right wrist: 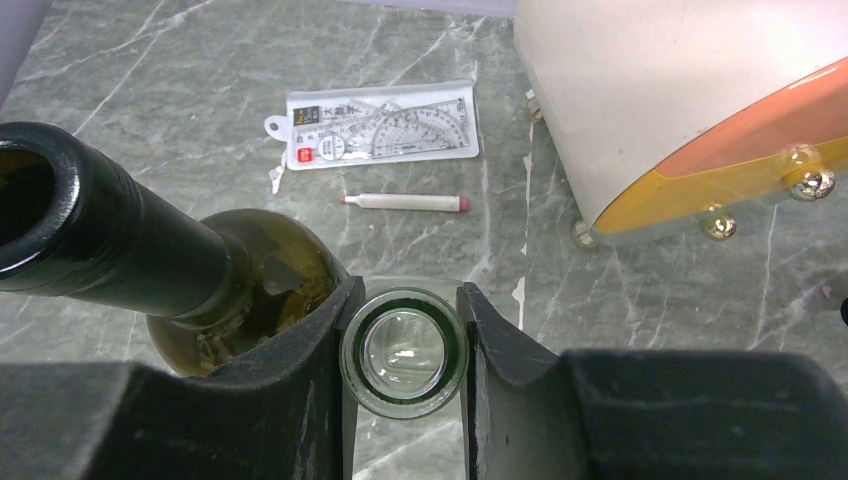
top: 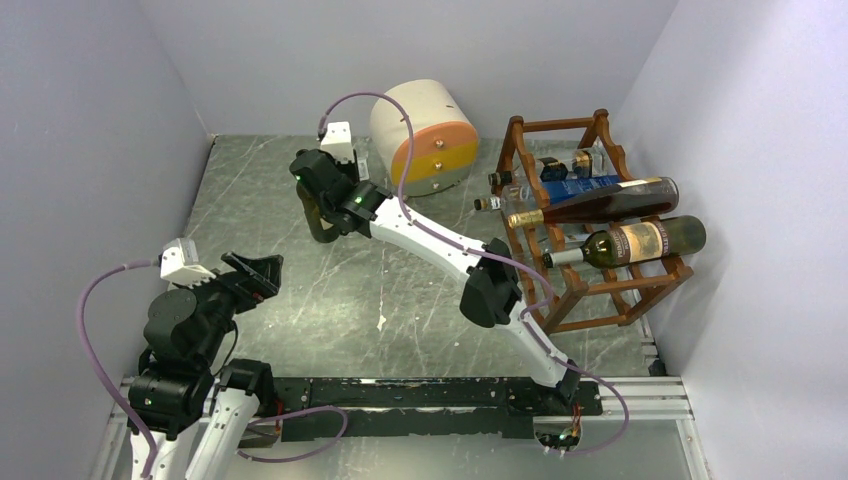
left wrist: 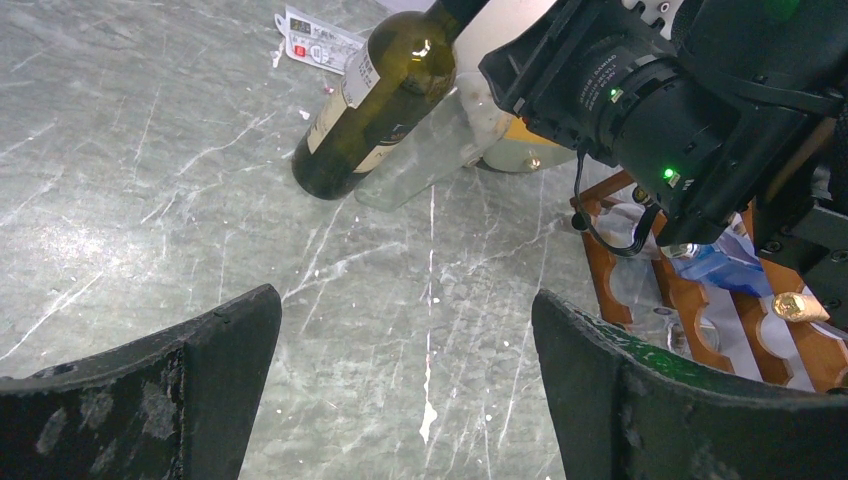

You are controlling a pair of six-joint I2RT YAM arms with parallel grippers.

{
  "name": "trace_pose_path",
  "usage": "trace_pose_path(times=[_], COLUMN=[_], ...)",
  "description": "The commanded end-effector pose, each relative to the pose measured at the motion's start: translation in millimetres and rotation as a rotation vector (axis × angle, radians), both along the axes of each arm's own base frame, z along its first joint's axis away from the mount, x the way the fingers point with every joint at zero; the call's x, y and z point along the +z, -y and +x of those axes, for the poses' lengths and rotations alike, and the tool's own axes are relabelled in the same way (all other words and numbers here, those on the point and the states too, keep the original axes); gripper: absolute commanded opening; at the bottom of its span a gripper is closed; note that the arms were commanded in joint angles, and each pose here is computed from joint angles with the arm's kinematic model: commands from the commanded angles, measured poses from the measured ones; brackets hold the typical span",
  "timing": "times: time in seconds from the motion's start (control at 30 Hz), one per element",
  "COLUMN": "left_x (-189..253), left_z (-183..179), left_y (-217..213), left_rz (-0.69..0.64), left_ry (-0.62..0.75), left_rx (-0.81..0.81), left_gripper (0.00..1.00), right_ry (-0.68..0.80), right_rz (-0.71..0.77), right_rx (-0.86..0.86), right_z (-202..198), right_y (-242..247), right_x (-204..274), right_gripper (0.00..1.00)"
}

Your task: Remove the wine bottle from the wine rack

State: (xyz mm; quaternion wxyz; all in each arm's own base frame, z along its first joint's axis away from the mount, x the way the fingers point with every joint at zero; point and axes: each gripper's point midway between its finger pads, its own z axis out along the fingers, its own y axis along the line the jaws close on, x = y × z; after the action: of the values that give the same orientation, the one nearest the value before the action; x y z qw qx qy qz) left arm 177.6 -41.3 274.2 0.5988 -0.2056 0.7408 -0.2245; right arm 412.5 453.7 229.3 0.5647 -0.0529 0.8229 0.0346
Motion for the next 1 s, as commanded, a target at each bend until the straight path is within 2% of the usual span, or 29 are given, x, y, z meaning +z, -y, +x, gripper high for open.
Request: trace_pose_path(times=[0.0, 0.1, 0.17, 0.3, 0.5, 0.77, 0.97], left_x=[8, 9, 9, 8, 7, 8, 11], left_z=[0, 0, 0, 1, 2, 3, 2], left_y=[4, 5, 5, 4, 4, 4, 5], left_rz=[0.002, 0.002, 0.002, 0.002, 0.004, 0.013, 0.020], left_ry=[0.042, 0.044, 0.042, 0.037, 0.037, 0.043, 0.057], left_rx=[-0.028, -0.031, -0.030, -0.028, -0.026, -0.032, -0.043], left_gripper=[0.99, 0.99, 0.99, 0.99, 0.99, 0.99, 0.99], right_ry=[0.024, 0.020, 0.019, 0.023, 0.028, 0.031, 0.062], right_rz=[0.046, 0.038, 0.037, 0.042, 0.059, 0.116, 0.121], right_rx=[-0.012, -0.018, -0.011, -0.009, 0.003, 0.055, 0.160], right_z=[3, 5, 5, 5, 1, -16, -50], right_y=[-4, -4, -5, -4, -3, 4, 33], right_x=[12, 11, 11, 15, 27, 68, 118], right_gripper=[0.25, 0.39, 0.45, 0.50, 0.52, 0.58, 0.67])
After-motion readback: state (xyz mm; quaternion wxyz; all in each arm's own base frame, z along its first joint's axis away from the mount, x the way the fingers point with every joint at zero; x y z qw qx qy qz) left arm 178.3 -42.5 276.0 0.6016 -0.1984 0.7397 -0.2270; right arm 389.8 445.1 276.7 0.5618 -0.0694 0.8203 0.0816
